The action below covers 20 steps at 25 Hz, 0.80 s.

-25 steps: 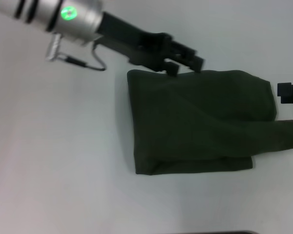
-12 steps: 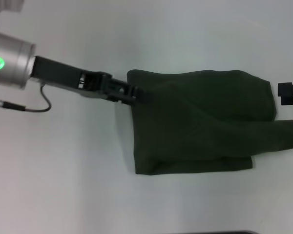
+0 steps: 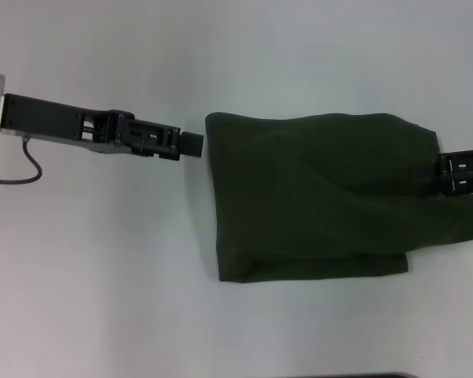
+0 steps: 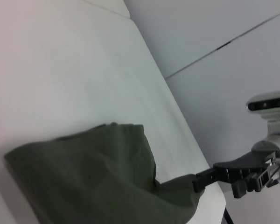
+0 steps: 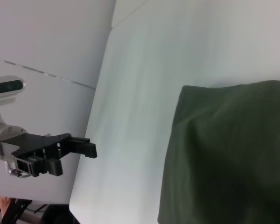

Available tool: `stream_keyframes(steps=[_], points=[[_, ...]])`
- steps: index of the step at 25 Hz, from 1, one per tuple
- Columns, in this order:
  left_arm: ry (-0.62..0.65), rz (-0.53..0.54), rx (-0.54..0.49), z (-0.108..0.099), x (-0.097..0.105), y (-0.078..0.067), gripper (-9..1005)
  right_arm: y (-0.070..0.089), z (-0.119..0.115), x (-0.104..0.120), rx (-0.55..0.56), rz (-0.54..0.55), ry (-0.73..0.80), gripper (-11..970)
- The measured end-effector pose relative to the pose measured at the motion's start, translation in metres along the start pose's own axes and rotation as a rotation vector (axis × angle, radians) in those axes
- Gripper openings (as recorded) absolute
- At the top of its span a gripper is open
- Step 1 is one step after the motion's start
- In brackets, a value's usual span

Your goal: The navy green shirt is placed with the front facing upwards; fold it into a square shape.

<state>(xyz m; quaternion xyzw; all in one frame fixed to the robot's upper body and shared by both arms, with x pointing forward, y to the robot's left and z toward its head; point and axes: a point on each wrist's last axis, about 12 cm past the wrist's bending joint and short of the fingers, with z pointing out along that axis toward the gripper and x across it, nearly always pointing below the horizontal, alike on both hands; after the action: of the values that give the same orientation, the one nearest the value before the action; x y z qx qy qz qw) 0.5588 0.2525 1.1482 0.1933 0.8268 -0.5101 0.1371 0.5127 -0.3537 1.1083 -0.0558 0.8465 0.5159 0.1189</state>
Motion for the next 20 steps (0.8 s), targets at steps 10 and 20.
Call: stream_keyframes(steps=[10,20], points=[[-0.016,-0.003,0.003,-0.0005,0.003,0.0024,691,0.0032,-0.0032,-0.005,0.0,-0.003,0.008,834],[-0.02,-0.003,-0.005,-0.0002,0.003,0.0037,691,0.0051,-0.0034,-0.0094,0.005,-0.003,0.006,834]])
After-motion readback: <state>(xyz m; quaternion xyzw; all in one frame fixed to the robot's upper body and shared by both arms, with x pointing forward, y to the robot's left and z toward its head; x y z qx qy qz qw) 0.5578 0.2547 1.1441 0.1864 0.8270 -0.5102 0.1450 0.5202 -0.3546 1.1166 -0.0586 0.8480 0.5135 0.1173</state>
